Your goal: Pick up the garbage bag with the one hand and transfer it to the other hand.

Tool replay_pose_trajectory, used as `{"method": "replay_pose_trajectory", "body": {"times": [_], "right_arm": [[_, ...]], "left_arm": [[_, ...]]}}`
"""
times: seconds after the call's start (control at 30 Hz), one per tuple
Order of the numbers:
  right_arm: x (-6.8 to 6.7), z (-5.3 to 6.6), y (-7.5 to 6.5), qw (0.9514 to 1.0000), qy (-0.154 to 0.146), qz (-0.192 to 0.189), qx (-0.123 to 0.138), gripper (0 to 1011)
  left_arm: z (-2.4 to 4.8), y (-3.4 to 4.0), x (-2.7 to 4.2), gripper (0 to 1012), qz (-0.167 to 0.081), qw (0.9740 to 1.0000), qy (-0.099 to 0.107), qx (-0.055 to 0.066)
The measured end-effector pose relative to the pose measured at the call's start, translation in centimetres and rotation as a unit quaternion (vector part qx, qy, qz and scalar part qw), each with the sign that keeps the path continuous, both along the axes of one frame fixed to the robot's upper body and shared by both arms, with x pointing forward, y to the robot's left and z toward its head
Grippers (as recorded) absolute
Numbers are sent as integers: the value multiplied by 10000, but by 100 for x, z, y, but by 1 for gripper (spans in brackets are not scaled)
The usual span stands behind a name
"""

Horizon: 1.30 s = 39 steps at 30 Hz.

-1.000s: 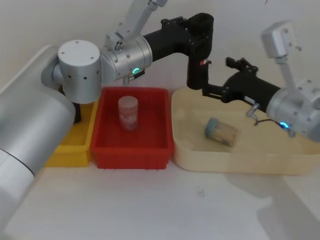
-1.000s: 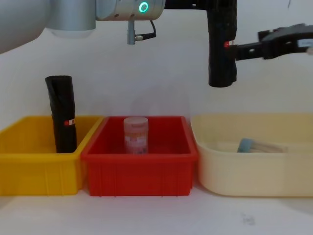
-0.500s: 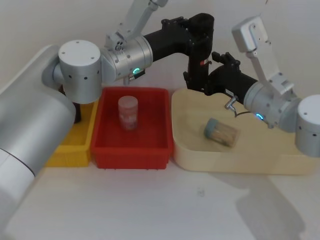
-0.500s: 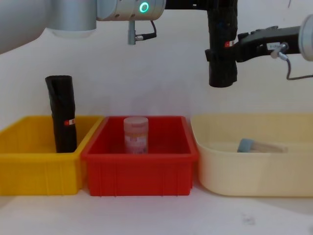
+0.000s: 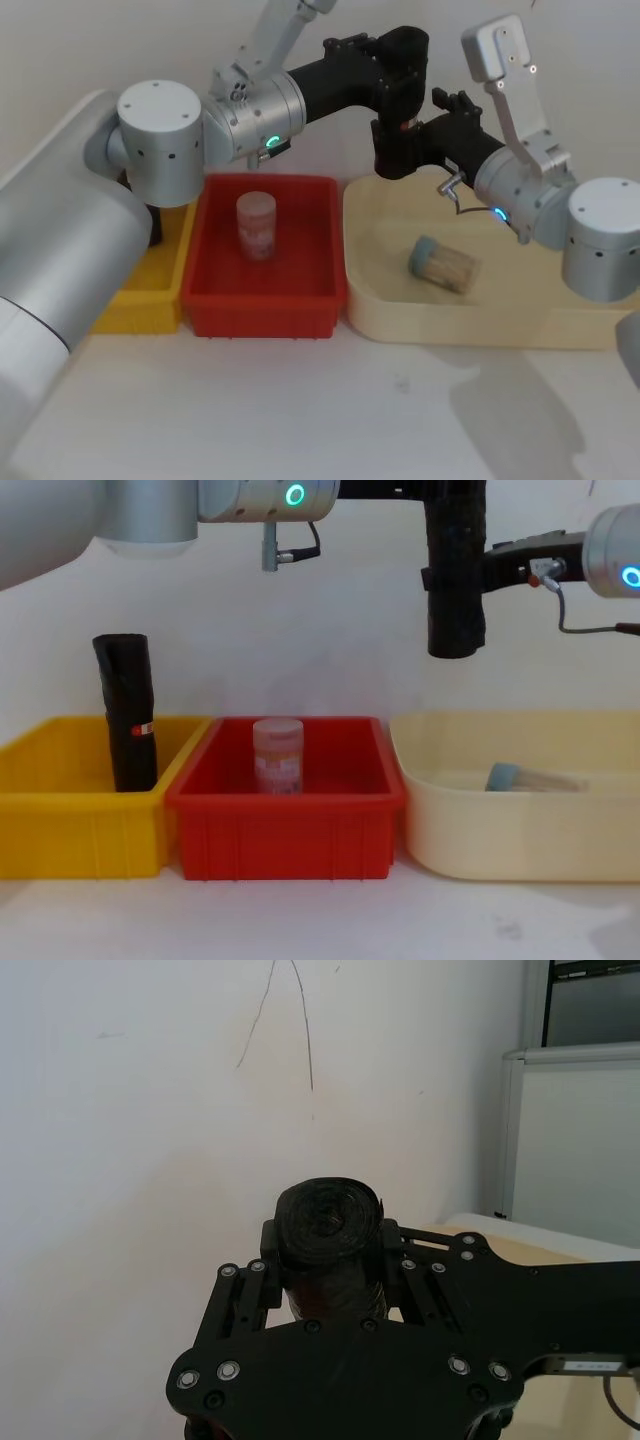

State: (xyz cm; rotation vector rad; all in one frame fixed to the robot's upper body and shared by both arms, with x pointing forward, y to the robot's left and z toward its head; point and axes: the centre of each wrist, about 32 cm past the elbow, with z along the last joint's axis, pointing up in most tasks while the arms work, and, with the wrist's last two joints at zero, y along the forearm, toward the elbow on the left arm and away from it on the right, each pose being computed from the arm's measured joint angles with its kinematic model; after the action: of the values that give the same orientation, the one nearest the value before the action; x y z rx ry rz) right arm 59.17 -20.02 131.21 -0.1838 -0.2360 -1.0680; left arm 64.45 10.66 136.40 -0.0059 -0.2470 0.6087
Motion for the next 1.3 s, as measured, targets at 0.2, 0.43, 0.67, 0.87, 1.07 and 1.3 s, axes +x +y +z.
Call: {"method": "replay_pose_trajectory", "body": {"times": [0.2, 0.43, 0.67, 0.87, 1.07, 1.3], "right_arm": [[35, 2, 32, 9999, 31, -84, 90, 913], [57, 3, 53, 9998, 48, -145, 149, 744], [70, 7, 66, 9997, 59, -172, 183, 562], [77, 8, 75, 9996, 65, -189, 203, 547], [81, 7, 79, 9995, 71, -200, 214, 547], [83, 8, 81, 9995, 74, -207, 222, 547]], "left_arm": [[0, 0, 0, 518, 0, 10000, 1, 0], [0, 0, 0, 518, 0, 10000, 0, 0], [0, 0, 0, 519, 0, 10000, 1, 0], [0, 0, 0, 518, 1, 10000, 0, 0], [0, 1, 0, 518, 1, 10000, 0, 0], [0, 0, 0, 518, 0, 10000, 0, 0]]}}
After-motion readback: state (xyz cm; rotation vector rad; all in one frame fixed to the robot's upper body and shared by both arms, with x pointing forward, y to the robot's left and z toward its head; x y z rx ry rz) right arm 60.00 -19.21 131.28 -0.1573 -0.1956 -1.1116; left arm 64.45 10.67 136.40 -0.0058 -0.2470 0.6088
